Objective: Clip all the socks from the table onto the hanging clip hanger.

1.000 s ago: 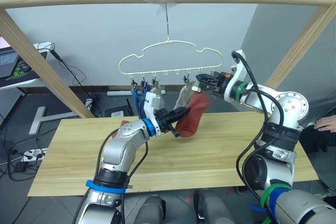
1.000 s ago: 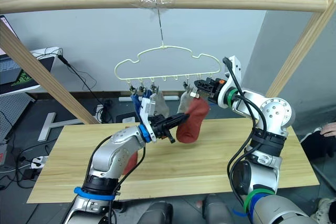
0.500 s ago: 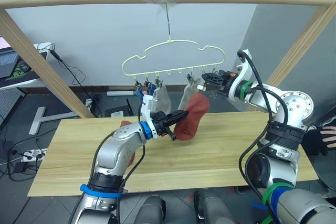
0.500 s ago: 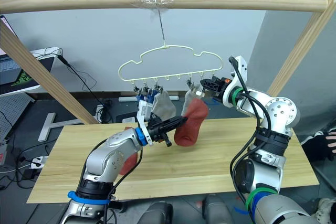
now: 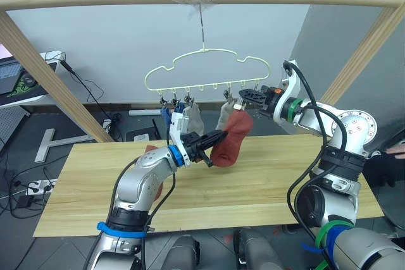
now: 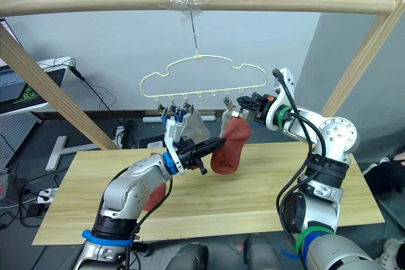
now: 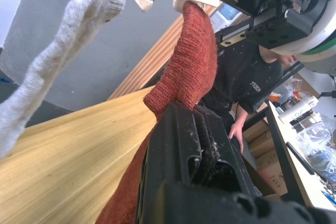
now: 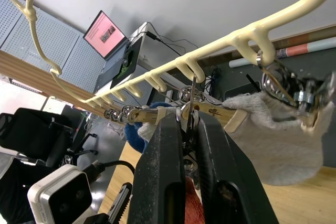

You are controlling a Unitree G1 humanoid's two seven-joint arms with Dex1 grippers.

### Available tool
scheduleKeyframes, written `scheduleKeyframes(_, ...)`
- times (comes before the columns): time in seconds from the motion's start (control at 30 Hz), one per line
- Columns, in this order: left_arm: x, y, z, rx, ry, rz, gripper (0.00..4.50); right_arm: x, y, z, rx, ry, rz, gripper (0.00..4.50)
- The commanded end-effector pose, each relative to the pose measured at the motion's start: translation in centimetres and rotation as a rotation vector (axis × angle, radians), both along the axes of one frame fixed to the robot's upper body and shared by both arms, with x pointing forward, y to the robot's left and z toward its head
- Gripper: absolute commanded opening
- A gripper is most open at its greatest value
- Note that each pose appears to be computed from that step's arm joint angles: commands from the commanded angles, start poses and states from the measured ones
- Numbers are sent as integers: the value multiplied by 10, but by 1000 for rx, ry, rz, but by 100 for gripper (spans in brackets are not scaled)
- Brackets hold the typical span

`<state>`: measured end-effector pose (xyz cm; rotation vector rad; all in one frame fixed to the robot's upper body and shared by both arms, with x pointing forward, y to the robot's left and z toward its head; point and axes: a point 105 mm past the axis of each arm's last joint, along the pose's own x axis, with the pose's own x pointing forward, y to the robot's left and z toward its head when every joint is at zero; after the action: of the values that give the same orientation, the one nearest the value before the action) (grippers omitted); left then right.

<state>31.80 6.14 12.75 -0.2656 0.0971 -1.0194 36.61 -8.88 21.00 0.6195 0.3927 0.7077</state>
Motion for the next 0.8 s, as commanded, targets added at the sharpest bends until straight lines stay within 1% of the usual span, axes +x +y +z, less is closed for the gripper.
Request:
scheduleKeyframes(0.03,0,0,17,-31,-57,-5,3,-5,3,12,14,-54,21,0)
scheduleKeyframes(0.4,6,2,25,-50,-66,10,3,-8,2,11,15,-57,33,0)
scheduleKeyframes(0.57,5,0,23,-47,-64,4,3,-9,1,10,17,-72,47,0)
scheduleKeyframes(0.7,3,-2,22,-44,-61,-1,0,-10,0,15,56,-89,57,136)
scheduleKeyframes(0.73,3,-2,21,-41,-61,-3,0,-10,0,16,66,-93,59,179)
scheduleKeyframes(0.8,3,-3,20,-37,-61,-5,0,-10,0,18,83,-100,63,250)
